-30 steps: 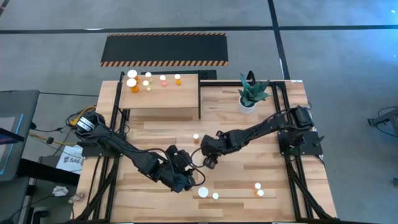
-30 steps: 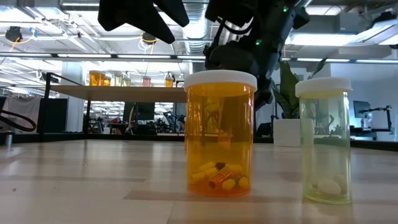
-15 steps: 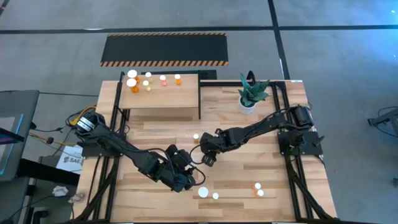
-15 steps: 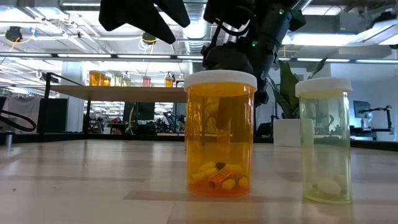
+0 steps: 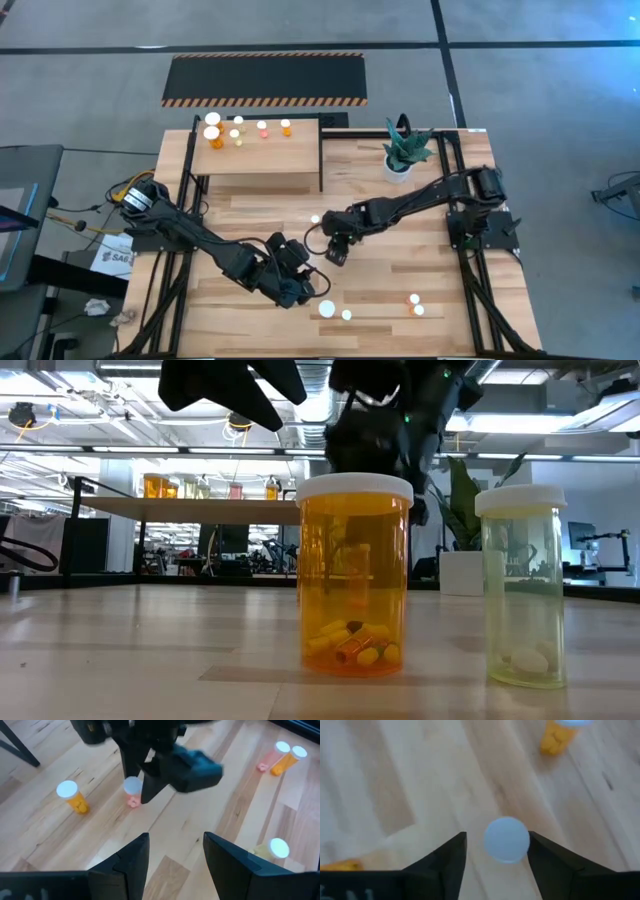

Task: Pick and place medicine bottles onto shelf by color
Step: Put the right pink pill bottle on the shelf aligned with the other pink pill bottle

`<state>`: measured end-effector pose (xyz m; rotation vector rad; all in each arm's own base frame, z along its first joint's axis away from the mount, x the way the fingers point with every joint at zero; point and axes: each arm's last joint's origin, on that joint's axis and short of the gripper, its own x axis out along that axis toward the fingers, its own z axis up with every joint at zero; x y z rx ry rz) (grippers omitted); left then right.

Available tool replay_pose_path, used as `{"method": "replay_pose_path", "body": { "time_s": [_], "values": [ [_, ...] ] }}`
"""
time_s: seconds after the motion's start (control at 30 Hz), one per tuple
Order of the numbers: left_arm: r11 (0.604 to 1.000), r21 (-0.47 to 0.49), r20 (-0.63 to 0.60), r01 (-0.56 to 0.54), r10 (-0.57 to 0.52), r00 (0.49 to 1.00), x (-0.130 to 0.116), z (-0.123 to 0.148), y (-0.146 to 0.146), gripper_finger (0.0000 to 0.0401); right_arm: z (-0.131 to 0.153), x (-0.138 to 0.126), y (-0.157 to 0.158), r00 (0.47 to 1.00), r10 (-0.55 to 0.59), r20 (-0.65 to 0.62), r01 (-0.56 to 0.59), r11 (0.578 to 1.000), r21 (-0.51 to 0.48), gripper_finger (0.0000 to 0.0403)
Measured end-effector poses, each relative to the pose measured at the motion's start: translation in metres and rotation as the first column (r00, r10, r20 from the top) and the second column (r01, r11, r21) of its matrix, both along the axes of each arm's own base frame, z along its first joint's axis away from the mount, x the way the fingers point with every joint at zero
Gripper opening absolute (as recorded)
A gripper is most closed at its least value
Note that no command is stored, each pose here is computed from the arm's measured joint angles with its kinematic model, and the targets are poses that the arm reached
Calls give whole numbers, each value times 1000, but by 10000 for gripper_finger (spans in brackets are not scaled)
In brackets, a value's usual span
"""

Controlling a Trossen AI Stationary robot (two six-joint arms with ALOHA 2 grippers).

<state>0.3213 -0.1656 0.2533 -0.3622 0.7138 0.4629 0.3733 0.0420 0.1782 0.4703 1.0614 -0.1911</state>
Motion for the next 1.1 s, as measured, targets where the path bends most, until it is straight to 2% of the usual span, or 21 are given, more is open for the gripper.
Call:
{"method": "replay_pose_path", "body": {
  "time_s": [0.17, 0.3, 0.43, 0.57, 0.67, 0.77, 0.93, 1.1],
  "values": [
    [1000, -7, -5, 7, -7, 1000, 0, 0, 0, 174, 31, -13, -6, 999, 18, 34, -21, 998, 67, 245],
    [1000, 18, -6, 19, -19, 1000, 0, 0, 0, 174, 67, -38, -12, 999, 20, 46, -24, 997, 73, 246],
    [996, 83, 4, -13, 13, 1000, 0, -8, 5, 174, 100, -71, -16, 999, 23, 36, -25, 998, 57, 246],
    [995, 101, 67, -8, 1, 998, 6, -14, 8, 174, 123, -112, -15, 999, 5, -45, -7, 999, -34, 246],
    [993, 118, 115, 3, -17, 993, 9, -21, 7, 174, 133, -145, -11, 989, -37, -144, 20, 993, -117, 246],
    [992, 127, 111, 19, -33, 993, 7, -30, 9, 174, 144, -174, -3, 983, -37, -179, 2, 982, -191, 246],
    [985, 164, 112, -46, 28, 993, 2, -47, 18, 177, 147, -213, 7, 994, -55, -92, 21, 941, -339, 245],
    [983, 179, 178, -26, -6, 984, 8, -56, 26, 189, 128, -241, 10, 990, -142, -22, 128, 939, -320, 237]
  ]
}}
